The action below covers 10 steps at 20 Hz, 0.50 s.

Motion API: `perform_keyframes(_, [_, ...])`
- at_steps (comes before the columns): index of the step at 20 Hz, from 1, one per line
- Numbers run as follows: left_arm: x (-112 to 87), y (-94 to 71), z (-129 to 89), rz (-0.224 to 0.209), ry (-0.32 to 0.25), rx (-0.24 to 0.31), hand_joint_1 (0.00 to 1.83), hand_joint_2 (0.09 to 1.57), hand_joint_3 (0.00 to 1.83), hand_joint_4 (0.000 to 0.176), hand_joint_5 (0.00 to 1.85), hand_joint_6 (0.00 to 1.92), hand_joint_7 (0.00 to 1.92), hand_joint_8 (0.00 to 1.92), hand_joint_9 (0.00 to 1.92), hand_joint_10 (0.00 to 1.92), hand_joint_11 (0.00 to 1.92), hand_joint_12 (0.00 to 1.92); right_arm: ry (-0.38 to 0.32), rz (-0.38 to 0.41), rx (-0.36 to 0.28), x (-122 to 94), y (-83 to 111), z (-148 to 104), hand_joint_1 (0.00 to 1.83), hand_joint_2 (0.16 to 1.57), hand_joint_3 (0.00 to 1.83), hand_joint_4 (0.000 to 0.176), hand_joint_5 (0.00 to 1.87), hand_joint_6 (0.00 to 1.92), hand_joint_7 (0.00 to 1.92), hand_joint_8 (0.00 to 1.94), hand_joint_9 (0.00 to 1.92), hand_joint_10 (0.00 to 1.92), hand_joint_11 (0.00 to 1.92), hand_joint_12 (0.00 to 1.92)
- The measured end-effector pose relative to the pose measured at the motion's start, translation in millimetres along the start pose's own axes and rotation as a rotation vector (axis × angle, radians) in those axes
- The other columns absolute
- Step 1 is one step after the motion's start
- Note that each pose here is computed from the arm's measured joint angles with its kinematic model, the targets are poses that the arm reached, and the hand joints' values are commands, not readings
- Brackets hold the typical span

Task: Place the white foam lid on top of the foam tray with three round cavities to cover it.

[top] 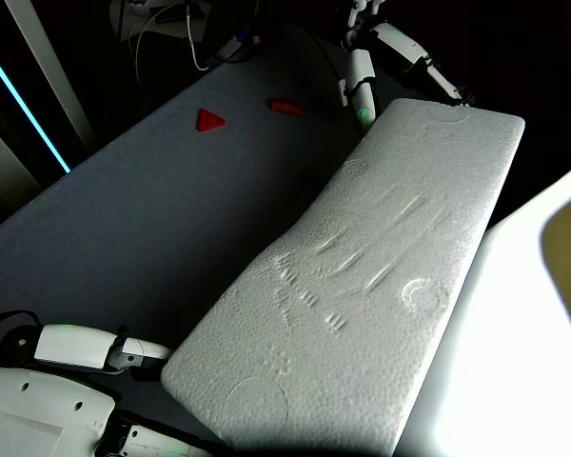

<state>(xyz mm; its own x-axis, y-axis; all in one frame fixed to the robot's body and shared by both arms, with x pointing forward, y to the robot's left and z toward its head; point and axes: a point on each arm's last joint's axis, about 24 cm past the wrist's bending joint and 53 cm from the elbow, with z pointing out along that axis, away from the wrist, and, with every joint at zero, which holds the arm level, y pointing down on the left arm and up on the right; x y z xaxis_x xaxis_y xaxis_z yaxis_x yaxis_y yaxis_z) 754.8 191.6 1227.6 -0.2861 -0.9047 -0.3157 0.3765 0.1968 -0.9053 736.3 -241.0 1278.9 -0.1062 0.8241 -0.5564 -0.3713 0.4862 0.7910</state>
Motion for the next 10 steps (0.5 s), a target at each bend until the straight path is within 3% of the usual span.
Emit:
perform_keyframes(1, [-0.4,-0.2,0.1,0.000,-0.001,0.001,0.66,1.15,0.00,0.000,0.25,0.01,0.02,0.00,0.00,0.00,0.00,0.43,0.000,0.000,0.000,0.0,0.0,0.0,0.29,1.38,0.00,0.000,0.03,0.02,0.11,0.05,0.00,0.37,0.00,1.50])
perform_keyframes(2, [-0.6,-0.5,0.5,0.000,-0.001,0.001,0.67,1.15,0.00,0.000,0.25,0.01,0.01,0.00,0.00,0.00,0.00,0.37,0.000,0.000,-0.001,-0.1,0.3,0.1,0.31,1.39,0.00,0.000,0.02,0.02,0.11,0.05,0.00,0.40,0.00,1.48])
perform_keyframes(4, [-1.3,-0.7,1.0,0.001,-0.002,0.002,0.67,1.14,0.00,0.000,0.26,0.01,0.02,0.00,0.00,0.00,0.00,0.28,-0.003,0.000,0.000,-1.3,0.1,1.1,0.27,1.40,0.00,0.000,0.00,0.42,0.14,0.07,0.00,0.47,0.00,1.43])
perform_keyframes(5, [-1.6,-0.8,1.1,0.000,-0.003,0.003,0.65,1.13,0.00,0.000,0.26,0.01,0.03,0.00,0.00,0.00,0.00,0.27,-0.003,-0.001,0.000,-1.4,0.1,1.1,0.23,1.41,0.00,0.000,0.00,0.47,0.10,0.05,0.00,0.34,0.00,1.41])
perform_keyframes(6, [-1.4,-0.6,1.1,-0.001,-0.002,0.002,0.64,1.13,0.00,0.000,0.28,0.01,0.04,0.00,0.00,0.00,0.00,0.35,-0.002,-0.001,0.000,-1.1,0.1,1.1,0.23,1.41,0.00,0.000,0.00,0.51,0.09,0.05,0.00,0.28,0.00,1.38])
perform_keyframes(9, [-0.1,-0.3,2.9,-0.009,-0.003,-0.001,0.62,1.12,0.00,0.000,0.30,0.01,0.06,0.00,0.00,0.00,0.00,0.54,-0.005,0.000,0.000,-2.8,0.6,2.3,0.22,1.41,0.00,0.000,0.00,0.45,0.11,0.05,0.00,0.35,0.00,1.42])
perform_keyframes(10, [-1.2,-0.8,3.3,-0.007,-0.004,0.001,0.62,1.11,0.00,0.000,0.31,0.01,0.08,0.00,0.02,0.01,0.00,0.59,-0.006,-0.002,0.000,-3.5,0.4,2.4,0.23,1.40,0.00,0.000,0.00,0.52,0.13,0.06,0.00,0.41,0.00,1.45])
